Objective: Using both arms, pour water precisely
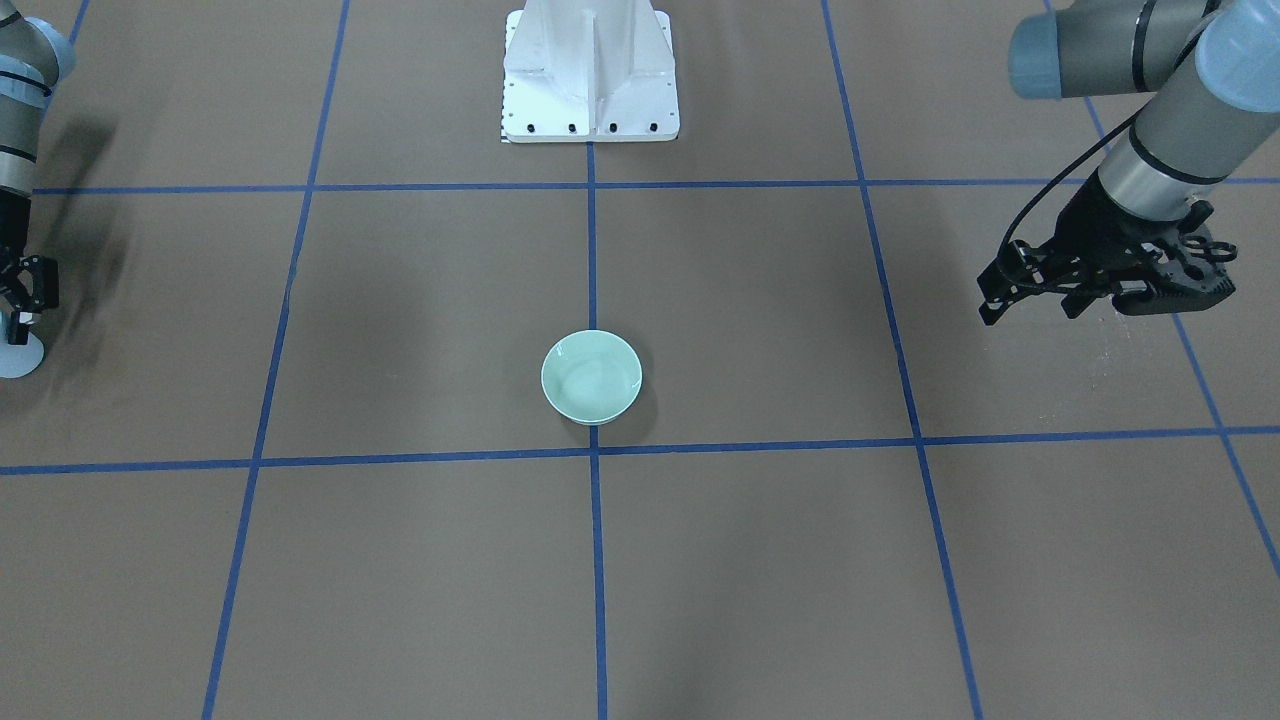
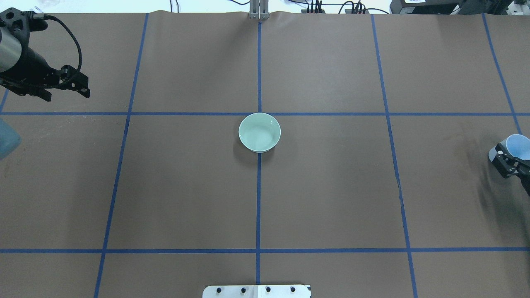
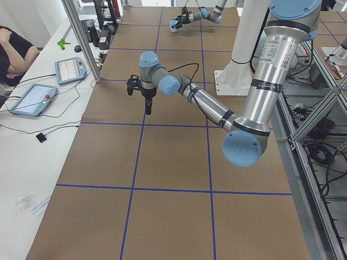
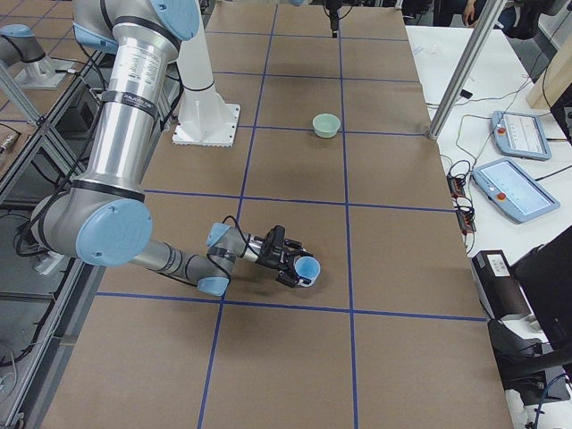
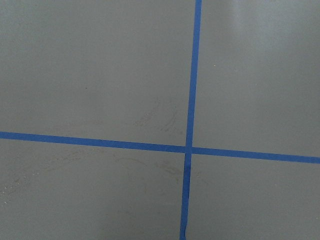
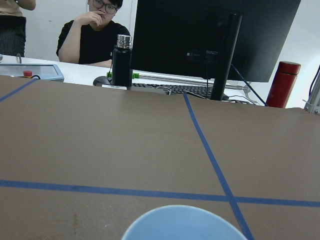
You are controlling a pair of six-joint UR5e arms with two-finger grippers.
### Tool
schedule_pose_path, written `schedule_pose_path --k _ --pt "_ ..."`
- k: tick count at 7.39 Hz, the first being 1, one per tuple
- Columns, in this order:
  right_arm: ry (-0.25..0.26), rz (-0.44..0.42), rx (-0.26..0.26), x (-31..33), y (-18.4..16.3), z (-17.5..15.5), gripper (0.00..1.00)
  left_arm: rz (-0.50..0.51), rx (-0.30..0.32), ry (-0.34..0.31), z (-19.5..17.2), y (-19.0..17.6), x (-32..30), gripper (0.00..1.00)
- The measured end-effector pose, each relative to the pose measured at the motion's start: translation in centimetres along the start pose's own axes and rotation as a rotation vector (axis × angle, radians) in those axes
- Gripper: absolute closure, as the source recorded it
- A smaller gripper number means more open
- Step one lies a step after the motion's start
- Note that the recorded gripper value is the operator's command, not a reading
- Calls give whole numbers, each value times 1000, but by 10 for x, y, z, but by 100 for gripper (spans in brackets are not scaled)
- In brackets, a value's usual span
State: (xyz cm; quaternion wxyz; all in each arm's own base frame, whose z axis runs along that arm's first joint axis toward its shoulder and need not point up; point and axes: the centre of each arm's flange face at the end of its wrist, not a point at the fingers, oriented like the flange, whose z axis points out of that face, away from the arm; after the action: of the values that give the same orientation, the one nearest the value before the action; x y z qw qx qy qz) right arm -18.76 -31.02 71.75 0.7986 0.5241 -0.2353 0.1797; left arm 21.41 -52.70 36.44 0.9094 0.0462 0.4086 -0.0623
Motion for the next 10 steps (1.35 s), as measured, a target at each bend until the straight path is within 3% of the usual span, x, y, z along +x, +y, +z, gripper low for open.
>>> schedule_pose_path --k 4,7,10 --pt "-79 -61 1 2 -22 -15 0 2 3 3 -2 0 1 0" --pt "-111 -52 -96 12 -86 -1 0 13 10 15 -6 2 8 0" --pt "-111 -57 -244 10 -188 12 0 -37 8 67 -7 5 68 0"
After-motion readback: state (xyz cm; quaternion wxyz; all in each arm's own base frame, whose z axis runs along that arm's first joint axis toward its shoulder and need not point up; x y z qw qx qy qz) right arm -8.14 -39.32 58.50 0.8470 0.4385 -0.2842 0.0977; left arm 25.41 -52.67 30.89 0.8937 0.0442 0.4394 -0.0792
